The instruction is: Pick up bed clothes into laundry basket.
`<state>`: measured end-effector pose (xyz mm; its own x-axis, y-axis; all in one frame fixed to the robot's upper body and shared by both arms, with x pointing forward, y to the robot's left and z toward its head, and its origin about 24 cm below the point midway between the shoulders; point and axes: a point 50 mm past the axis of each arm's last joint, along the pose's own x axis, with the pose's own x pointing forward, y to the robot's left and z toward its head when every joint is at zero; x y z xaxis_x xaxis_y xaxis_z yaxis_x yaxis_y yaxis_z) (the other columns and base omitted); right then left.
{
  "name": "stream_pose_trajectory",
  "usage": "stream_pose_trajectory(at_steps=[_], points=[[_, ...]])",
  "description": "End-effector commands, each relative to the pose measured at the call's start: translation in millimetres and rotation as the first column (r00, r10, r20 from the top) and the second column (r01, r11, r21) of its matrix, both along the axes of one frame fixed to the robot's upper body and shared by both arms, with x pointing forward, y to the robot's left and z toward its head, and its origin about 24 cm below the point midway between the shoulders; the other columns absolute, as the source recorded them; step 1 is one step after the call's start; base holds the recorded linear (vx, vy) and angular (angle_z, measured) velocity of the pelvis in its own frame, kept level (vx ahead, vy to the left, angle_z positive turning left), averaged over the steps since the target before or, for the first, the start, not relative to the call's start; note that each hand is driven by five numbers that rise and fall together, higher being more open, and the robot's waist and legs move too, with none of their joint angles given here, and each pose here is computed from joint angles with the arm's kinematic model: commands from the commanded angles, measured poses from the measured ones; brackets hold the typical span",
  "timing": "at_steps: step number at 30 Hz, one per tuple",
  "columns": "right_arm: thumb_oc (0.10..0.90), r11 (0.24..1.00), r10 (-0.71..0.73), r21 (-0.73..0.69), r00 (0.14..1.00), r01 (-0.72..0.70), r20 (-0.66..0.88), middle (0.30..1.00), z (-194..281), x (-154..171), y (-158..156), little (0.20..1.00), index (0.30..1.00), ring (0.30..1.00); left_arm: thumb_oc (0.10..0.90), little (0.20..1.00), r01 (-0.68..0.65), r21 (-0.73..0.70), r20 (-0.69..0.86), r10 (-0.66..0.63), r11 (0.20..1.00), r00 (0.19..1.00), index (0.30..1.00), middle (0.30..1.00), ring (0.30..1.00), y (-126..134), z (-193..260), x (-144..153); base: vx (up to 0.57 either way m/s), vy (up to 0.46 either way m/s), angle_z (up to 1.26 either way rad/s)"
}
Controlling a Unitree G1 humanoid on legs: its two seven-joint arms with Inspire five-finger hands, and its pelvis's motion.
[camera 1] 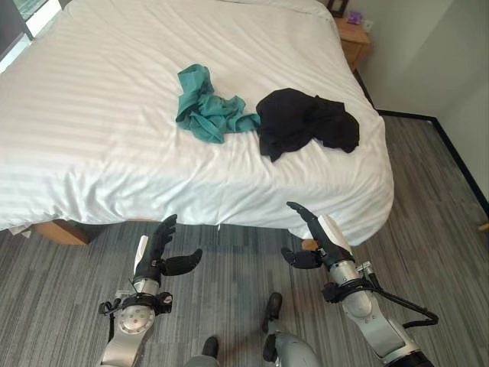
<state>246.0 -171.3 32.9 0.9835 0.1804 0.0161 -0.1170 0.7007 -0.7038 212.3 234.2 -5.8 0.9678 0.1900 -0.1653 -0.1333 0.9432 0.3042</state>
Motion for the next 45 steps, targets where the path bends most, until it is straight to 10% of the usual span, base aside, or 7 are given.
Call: stream_pose_trajectory(at_steps=[1,15,26,43,44,45], points=[[0.800,0.996,-0.059,-0.041,0.960,0.073,0.275,0.900,51,18,-16,0.900,0.900,0.900,0.800,0.900,0.025,0.086,0.246,-0.046,0.996,0.968,0.900,0.900,0.900,4,51,13,0.59,-0.039,0.11],[0.800,0.865,-0.343,-0.018,0.617,0.502,0.708,0.900,131,11,-82,0.900,0.900,0.900,0.800,0.900,-0.133,-0.115,0.057,0.140,0.984,0.988,0.900,0.900,0.900,21,4,-25,0.34,0.095,-0.40],[0.800,0.949,-0.115,-0.159,0.772,0.270,0.625,0.900,134,42,-38,0.900,0.900,0.900,0.800,0.900,-0.018,0.003,-0.320,0.018,1.000,0.947,0.900,0.900,0.900,20,-60,-52,0.06,0.187,-0.08],[0.800,0.942,0.137,-0.314,0.990,-0.119,0.035,0.900,24,96,65,0.900,0.900,0.900,0.800,0.900,-0.149,-0.024,-0.493,0.118,0.988,0.862,0.900,0.900,0.900,26,-99,-79,0.02,0.019,0.07],[0.711,0.941,0.100,-0.317,0.993,-0.116,-0.067,0.766,4,98,68,0.766,0.766,0.766,0.800,0.900,-0.146,-0.021,-0.521,0.113,0.989,0.846,0.900,0.900,0.900,25,-104,-83,0.01,-0.006,0.04],[0.525,0.942,0.077,-0.316,0.989,-0.114,-0.128,0.488,-8,97,70,0.488,0.488,0.488,0.800,0.900,-0.143,-0.025,-0.537,0.107,0.989,0.837,0.900,0.900,0.900,24,-107,-84,0.00,0.000,0.00]])
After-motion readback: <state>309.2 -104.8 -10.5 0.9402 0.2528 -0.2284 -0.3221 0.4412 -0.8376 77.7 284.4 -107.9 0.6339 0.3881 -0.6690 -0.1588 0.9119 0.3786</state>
